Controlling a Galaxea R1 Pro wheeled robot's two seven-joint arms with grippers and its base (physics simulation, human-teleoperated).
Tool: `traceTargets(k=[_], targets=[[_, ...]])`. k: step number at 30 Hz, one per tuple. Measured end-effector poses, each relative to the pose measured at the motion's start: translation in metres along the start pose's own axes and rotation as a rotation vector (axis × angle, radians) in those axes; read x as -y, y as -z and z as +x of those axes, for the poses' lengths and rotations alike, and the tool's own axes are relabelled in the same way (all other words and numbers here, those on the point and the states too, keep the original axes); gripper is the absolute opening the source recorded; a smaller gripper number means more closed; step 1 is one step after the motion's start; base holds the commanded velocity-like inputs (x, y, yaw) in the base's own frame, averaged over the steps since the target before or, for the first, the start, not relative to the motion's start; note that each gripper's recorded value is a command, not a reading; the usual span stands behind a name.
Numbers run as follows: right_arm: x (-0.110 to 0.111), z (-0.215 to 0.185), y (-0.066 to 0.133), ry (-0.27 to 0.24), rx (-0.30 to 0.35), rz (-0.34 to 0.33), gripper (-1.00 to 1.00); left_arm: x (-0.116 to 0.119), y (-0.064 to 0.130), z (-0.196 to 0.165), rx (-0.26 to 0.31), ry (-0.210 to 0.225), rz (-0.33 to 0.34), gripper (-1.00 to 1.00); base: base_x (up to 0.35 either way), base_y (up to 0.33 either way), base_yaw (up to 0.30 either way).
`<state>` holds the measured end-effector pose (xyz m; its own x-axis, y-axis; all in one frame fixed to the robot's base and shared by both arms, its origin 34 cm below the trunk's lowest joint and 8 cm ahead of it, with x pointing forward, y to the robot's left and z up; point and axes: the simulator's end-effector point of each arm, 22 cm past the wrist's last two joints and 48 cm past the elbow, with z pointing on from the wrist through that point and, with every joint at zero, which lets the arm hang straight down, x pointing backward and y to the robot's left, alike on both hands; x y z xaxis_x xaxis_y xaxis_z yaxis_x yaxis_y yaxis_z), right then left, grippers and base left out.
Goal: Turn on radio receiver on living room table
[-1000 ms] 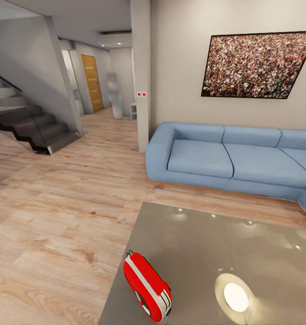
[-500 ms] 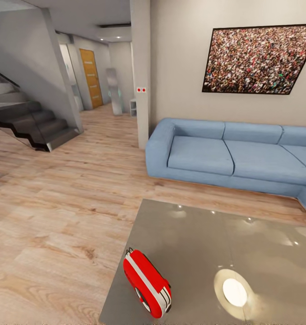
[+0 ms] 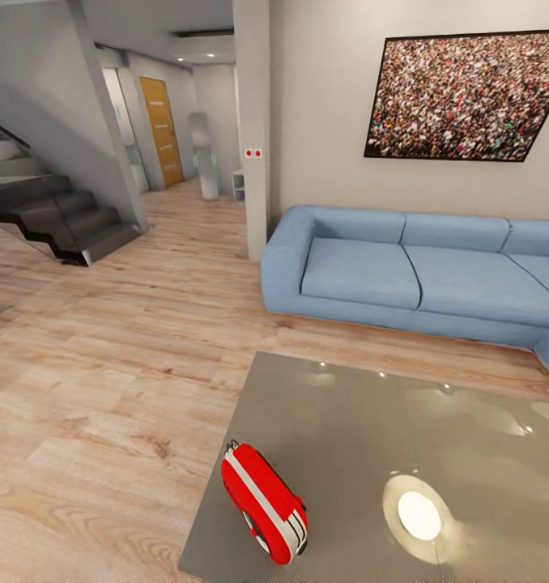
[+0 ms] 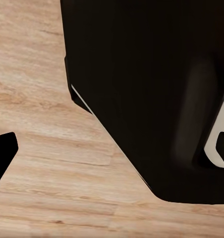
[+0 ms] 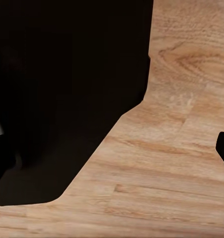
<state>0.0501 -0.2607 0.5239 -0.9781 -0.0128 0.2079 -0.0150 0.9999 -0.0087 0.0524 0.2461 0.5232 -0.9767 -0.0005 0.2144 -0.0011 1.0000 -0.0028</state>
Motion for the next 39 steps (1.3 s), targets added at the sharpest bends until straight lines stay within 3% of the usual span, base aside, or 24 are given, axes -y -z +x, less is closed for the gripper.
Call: traceTargets(k=[39], targets=[[0.000, 0.020, 0.001, 0.001, -0.052, 0.000, 1.00, -0.001, 0.001, 0.020, -0.053, -0.003, -0.004, 1.00, 0.000, 0.000, 0.000]])
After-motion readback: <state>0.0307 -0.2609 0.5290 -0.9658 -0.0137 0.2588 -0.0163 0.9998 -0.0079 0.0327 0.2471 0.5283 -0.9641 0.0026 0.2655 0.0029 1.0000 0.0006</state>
